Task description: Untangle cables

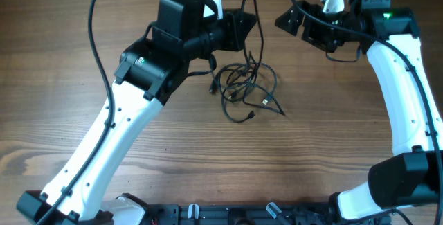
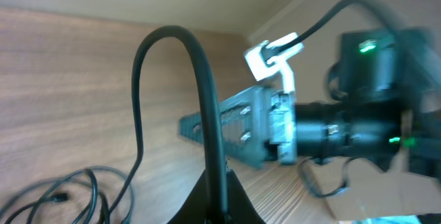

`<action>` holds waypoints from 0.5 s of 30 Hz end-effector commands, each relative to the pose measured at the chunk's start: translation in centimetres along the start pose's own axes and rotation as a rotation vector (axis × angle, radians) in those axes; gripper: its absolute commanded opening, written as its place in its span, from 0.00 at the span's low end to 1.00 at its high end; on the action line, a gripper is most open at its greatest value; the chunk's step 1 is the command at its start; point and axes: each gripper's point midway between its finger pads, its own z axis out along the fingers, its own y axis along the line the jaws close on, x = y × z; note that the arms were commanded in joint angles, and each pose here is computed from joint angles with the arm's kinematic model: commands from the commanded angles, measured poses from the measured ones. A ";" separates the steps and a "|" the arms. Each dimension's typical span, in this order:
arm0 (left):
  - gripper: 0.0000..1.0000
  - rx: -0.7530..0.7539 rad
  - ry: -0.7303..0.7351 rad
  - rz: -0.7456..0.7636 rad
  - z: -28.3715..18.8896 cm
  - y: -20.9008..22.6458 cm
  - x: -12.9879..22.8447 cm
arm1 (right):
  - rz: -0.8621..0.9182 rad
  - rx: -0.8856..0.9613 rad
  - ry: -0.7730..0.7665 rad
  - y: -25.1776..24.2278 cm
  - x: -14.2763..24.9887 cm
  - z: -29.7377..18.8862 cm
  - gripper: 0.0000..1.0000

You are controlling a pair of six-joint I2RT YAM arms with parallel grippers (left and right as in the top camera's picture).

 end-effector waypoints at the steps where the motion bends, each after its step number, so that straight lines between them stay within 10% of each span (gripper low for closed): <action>1: 0.04 0.112 -0.117 0.045 -3.8 -4.5 -3.3 | -0.098 -0.111 0.050 1.7 0.9 0.5 0.99; 15: 0.04 0.263 -0.218 0.066 -8.0 -9.4 -6.1 | -0.304 -0.117 0.025 4.8 1.4 2.4 0.81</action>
